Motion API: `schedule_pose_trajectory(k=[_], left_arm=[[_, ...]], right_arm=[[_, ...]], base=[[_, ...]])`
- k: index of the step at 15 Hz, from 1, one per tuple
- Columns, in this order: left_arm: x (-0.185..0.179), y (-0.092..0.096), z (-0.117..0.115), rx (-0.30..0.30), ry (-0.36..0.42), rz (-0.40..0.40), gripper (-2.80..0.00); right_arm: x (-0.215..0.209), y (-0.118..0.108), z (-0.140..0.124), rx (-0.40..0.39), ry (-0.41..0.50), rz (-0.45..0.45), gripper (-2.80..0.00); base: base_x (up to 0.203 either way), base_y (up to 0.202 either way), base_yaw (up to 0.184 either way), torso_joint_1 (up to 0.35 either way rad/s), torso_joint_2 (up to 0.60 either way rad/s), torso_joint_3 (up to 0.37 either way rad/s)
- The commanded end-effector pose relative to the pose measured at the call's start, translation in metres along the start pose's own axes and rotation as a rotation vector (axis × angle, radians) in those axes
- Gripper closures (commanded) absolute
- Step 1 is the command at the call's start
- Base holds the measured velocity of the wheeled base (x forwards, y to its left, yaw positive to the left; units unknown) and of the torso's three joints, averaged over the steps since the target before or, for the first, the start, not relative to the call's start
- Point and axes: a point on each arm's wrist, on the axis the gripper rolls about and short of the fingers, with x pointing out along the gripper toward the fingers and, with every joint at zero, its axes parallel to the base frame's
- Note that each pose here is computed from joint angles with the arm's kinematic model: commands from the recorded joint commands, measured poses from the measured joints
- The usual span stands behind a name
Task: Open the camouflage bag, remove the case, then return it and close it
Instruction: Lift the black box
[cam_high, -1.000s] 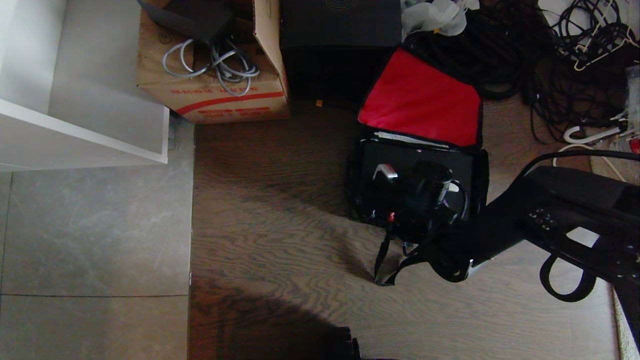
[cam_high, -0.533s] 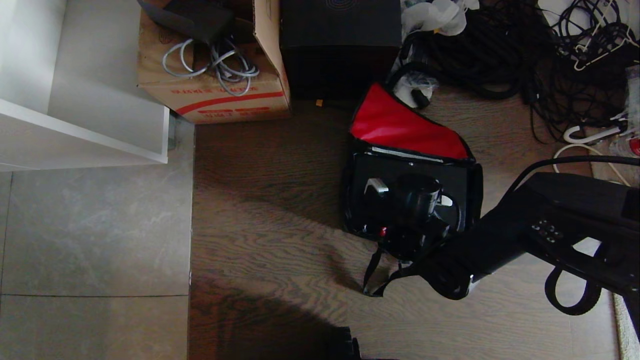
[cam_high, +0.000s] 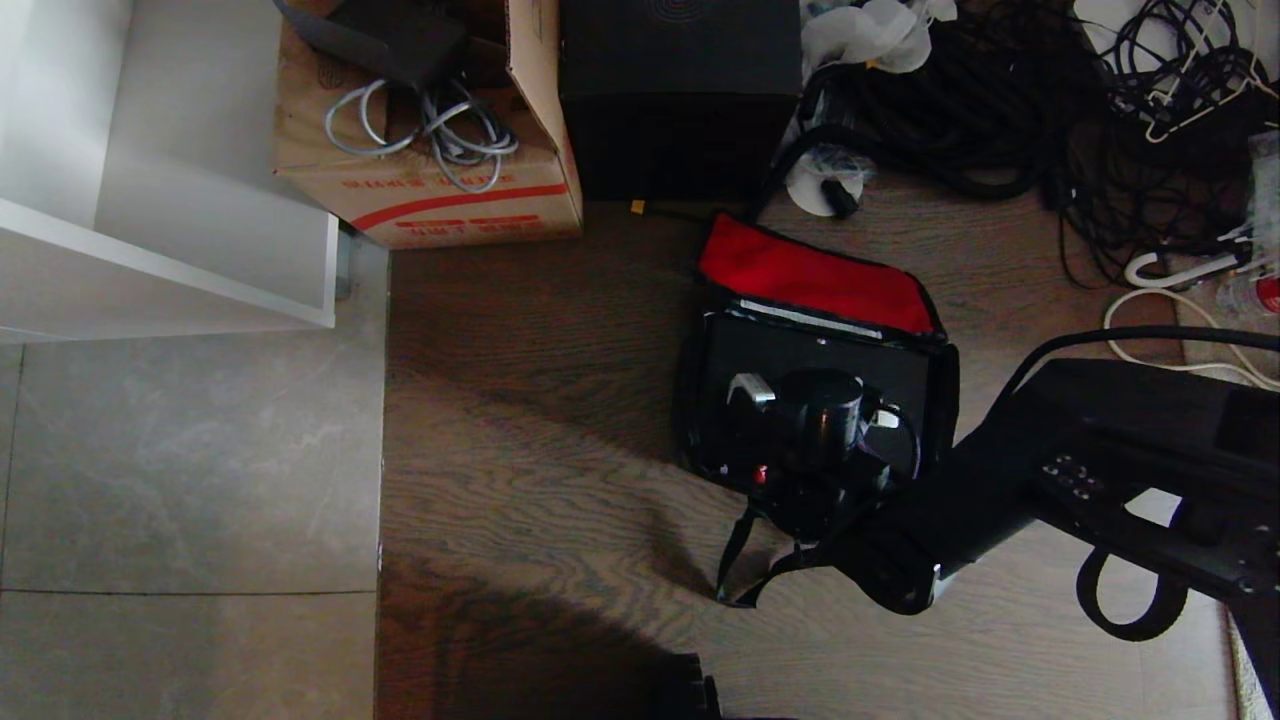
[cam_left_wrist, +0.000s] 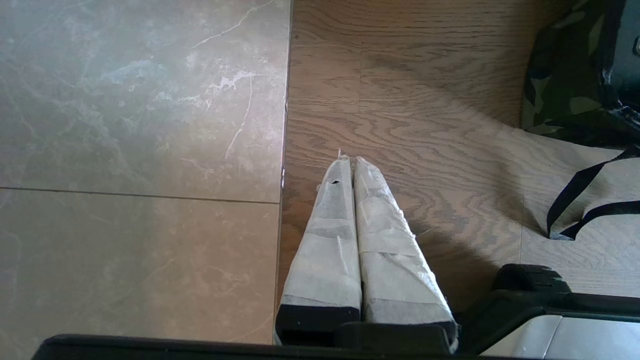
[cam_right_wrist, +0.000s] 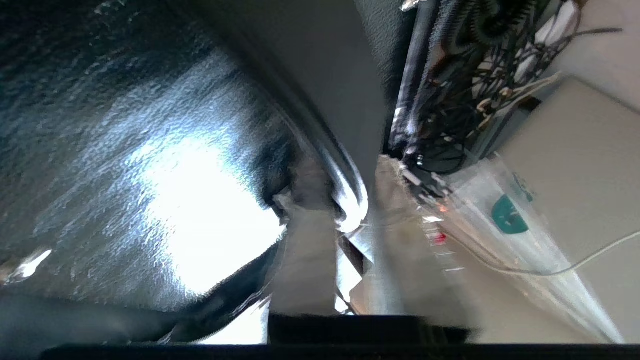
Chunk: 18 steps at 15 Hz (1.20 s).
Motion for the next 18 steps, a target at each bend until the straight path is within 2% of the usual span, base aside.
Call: schedule_pose_trajectory(k=[1,3,8,12,18], left_arm=[[0.001,0.0,-0.002,0.0,0.007,-0.001,0.0],[0.001,0.0,-0.002,0.0,0.007,0.001,0.0],[0.001,0.0,-0.002,0.0,0.007,0.001,0.0],[0.001,0.0,-0.002,0.0,0.007,0.0,0.0],[0.001,0.0,-0.002,0.0,0.007,0.001,0.0]], right_arm=[[0.002,0.004,0.0,-0.011,0.001,0.002,-2.8],[0.002,0.008,-0.002,-0.012,-0.029,0.013,-2.8],[-0.002,0.004,-0.005,0.05,-0.196,0.044,-2.8],[-0.007,-0.019,-0.003,0.108,-0.351,0.026,-2.8],[-0.003,-0.042,-0.001,0.109,-0.37,-0.11,-2.8]], base=[[0.0,0.0,0.0,0.0,0.0,0.0],[0.0,0.0,0.0,0.0,0.0,0.0],[0.0,0.0,0.0,0.0,0.0,0.0],[0.0,0.0,0.0,0.0,0.0,0.0],[0.0,0.0,0.0,0.0,0.0,0.0]])
